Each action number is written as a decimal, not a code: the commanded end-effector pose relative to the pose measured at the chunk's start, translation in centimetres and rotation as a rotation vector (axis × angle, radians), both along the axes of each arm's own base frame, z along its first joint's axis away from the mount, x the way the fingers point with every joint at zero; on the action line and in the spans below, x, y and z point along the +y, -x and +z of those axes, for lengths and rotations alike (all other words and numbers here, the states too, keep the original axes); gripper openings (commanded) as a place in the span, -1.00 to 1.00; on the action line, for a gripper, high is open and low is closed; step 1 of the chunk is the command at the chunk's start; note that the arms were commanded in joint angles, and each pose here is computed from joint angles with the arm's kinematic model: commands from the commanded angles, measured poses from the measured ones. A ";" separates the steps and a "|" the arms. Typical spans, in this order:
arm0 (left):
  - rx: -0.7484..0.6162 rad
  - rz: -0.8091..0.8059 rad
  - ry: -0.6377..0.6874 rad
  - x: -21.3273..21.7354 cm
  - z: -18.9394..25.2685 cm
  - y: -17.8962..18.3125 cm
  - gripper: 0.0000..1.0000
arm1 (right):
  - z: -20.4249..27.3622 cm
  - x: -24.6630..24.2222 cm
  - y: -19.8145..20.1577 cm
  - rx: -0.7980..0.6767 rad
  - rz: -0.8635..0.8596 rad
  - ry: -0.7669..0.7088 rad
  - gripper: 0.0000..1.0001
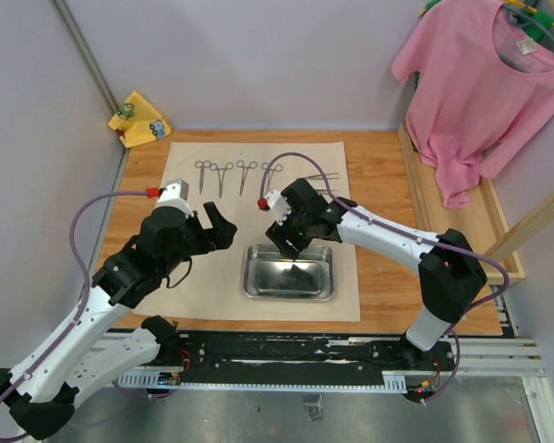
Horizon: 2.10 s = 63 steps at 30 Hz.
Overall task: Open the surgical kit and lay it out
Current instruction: Adjust the medical item in the container.
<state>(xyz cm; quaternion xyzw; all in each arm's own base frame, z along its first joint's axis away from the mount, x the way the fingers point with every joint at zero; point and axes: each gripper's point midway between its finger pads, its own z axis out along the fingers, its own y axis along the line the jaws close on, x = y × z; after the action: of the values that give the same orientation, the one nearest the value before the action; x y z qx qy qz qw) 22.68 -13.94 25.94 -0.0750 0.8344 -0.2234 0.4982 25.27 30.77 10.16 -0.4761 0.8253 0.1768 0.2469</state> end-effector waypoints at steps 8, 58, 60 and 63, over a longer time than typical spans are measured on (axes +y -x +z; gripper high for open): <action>-0.018 0.015 0.075 0.6 0.2 1.3 0.95 | -4.1 -0.1 -3.8 -0.165 0.143 0.172 0.09; -0.087 0.042 0.092 2.4 3.2 2.5 0.97 | -0.5 0.5 -3.3 -0.472 0.195 0.444 -0.97; -0.084 0.043 0.092 2.4 3.0 2.5 0.96 | -0.2 0.6 -3.0 -0.481 0.194 0.405 -0.92; -0.085 0.038 0.100 2.2 3.1 2.5 0.97 | -2.4 0.1 -3.1 -0.455 0.209 0.473 -0.97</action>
<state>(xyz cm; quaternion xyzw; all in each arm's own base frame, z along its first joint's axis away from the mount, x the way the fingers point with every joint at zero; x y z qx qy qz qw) 20.06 -11.52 27.79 -0.1031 0.8100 -0.2457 0.5224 28.86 31.68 8.76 -0.6177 0.7185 -0.0826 0.3088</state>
